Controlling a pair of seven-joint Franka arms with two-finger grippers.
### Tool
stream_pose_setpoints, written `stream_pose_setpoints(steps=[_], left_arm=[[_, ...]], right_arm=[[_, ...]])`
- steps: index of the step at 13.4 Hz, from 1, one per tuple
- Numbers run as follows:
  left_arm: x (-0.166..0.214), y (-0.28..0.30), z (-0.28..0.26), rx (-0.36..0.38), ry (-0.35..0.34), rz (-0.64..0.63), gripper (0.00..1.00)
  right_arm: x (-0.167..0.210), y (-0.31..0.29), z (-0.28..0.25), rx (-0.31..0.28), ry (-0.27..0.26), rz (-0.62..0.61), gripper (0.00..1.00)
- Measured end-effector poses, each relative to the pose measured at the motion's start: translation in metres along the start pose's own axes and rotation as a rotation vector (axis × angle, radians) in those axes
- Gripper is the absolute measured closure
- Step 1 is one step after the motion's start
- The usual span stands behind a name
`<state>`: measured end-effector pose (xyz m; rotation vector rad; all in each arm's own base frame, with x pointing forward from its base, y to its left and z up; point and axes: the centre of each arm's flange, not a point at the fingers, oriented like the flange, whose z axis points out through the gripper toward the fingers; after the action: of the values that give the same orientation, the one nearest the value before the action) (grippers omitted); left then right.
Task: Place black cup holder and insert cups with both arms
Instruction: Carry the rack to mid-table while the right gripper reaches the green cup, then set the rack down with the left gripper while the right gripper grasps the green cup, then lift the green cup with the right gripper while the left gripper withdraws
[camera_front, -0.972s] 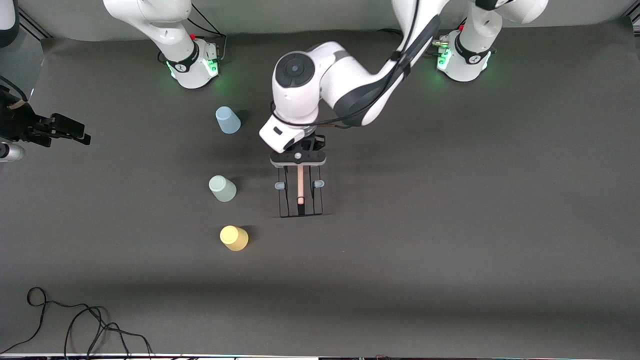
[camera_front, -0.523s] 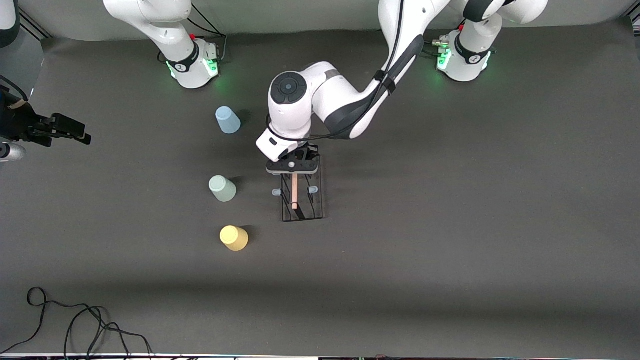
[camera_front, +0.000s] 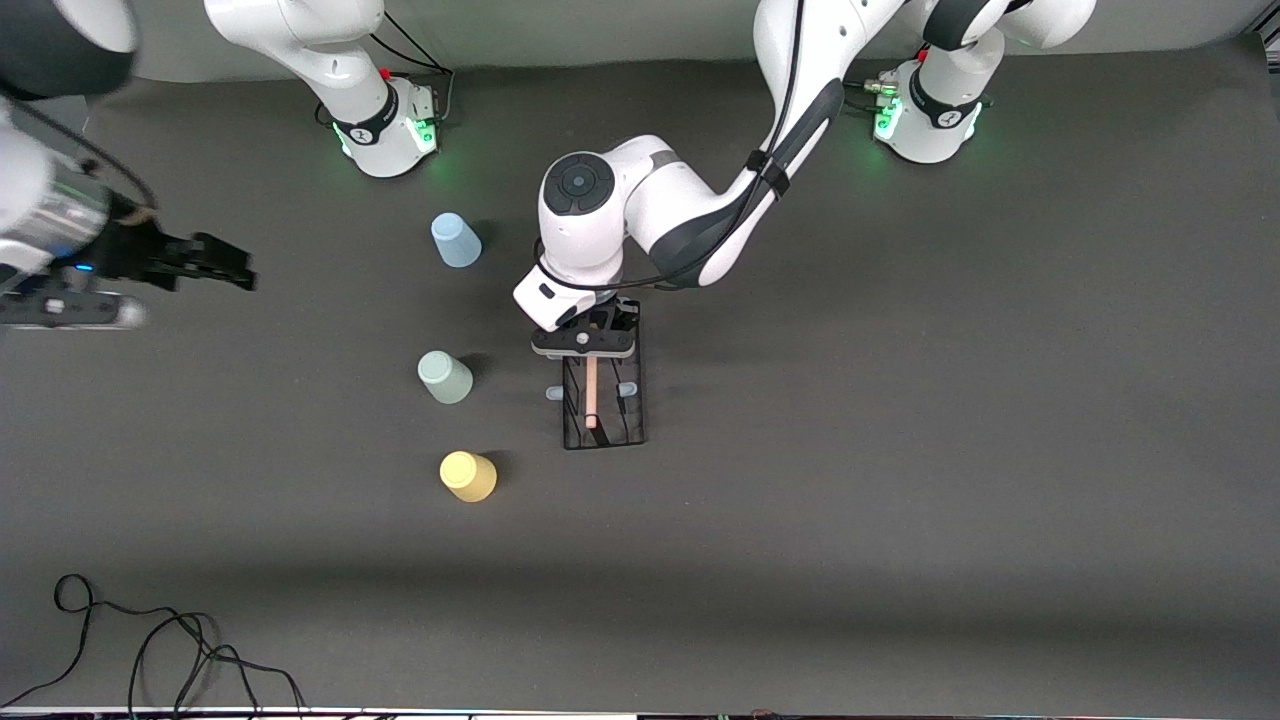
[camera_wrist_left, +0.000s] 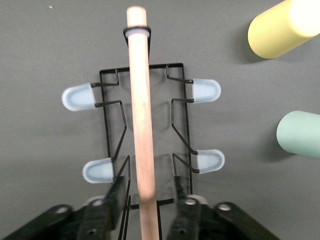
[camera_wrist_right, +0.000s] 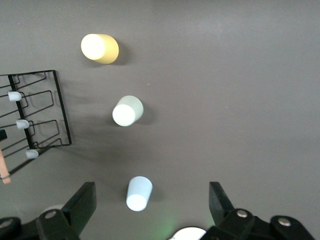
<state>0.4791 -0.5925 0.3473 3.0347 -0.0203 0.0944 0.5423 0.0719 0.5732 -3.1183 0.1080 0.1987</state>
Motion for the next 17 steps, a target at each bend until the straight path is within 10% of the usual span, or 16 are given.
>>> stream_pose_setpoints(steps=[4, 8, 17], left_arm=[[0.032, -0.034, -0.082, -0.030, -0.003, 0.012, 0.00], [0.076, -0.171, -0.199, -0.074, -0.059, 0.047, 0.00], [0.102, -0.513, -0.269, -0.025, -0.127, 0.057, 0.00]], right_arm=[[0.014, -0.038, 0.076, 0.002, 0.037, 0.025, 0.00], [0.011, -0.072, 0.166, 0.002, 0.058, 0.051, 0.00], [0.017, -0.084, 0.336, -0.001, 0.064, 0.048, 0.00]])
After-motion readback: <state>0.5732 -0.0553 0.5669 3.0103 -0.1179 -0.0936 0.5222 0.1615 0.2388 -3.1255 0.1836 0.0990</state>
